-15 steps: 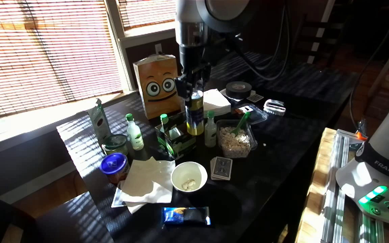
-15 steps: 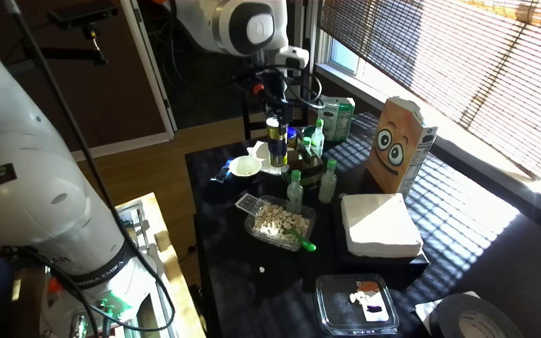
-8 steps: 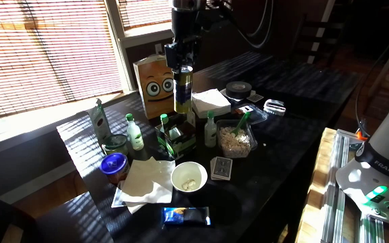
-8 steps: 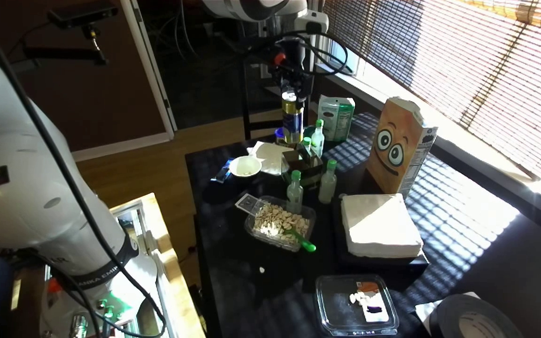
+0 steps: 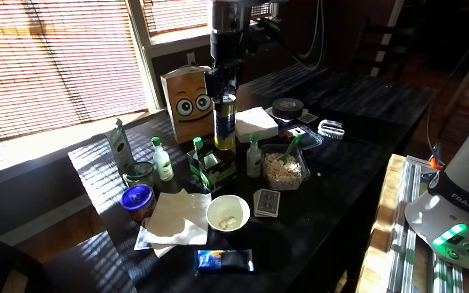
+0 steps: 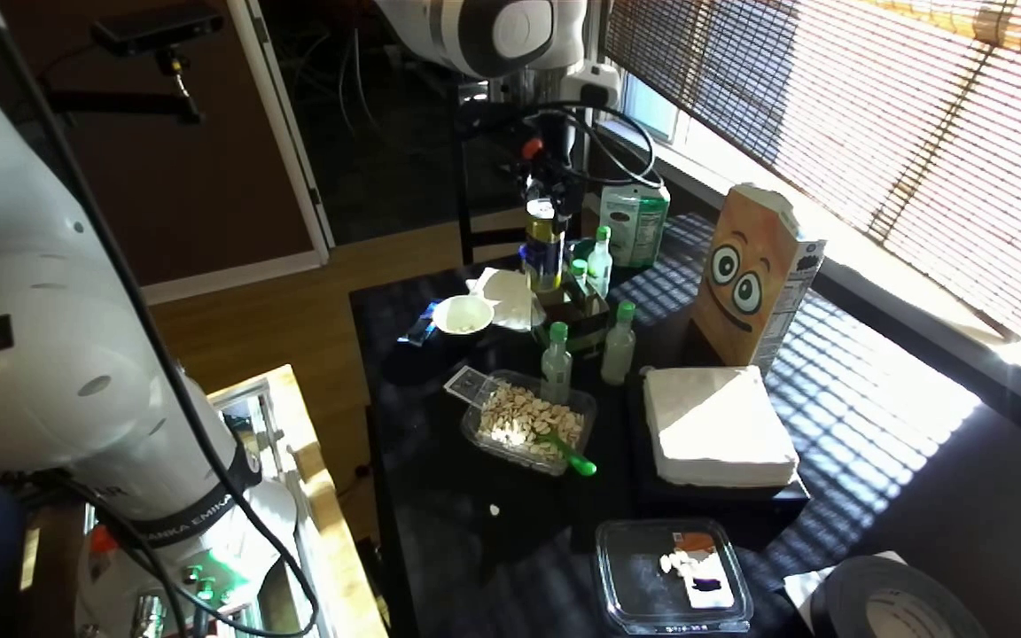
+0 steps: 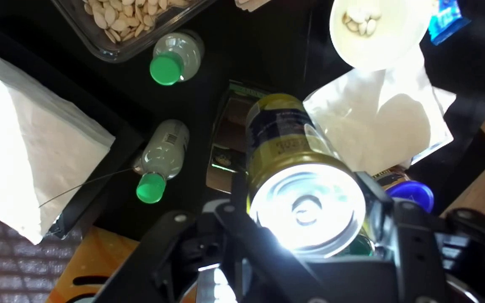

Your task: Pick up the can and place it in the box

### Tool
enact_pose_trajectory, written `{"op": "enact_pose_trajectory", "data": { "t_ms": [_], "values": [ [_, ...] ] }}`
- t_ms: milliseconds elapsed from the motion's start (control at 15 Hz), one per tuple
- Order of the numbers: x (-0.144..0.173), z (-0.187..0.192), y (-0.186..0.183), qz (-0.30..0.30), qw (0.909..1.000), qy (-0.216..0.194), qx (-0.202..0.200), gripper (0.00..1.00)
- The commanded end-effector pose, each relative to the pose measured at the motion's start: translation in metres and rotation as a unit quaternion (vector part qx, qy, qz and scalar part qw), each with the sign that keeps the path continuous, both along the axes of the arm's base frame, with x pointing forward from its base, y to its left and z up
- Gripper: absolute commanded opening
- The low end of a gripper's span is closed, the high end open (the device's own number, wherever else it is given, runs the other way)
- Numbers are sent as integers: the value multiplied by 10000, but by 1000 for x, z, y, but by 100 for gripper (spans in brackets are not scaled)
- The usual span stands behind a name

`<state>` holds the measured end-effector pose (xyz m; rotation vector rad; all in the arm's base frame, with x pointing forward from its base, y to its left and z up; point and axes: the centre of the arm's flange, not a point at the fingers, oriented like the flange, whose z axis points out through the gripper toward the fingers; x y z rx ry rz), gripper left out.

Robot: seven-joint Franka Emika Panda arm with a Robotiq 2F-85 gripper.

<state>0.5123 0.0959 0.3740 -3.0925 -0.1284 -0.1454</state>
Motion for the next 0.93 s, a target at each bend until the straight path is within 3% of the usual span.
{"op": "enact_pose_trajectory", "data": {
  "t_ms": [0, 867],
  "values": [
    [-2, -14, -3, -61, 9999, -26, -125, 38],
    [12, -44, 2, -81, 9985, -335, -421, 38]
  ]
}}
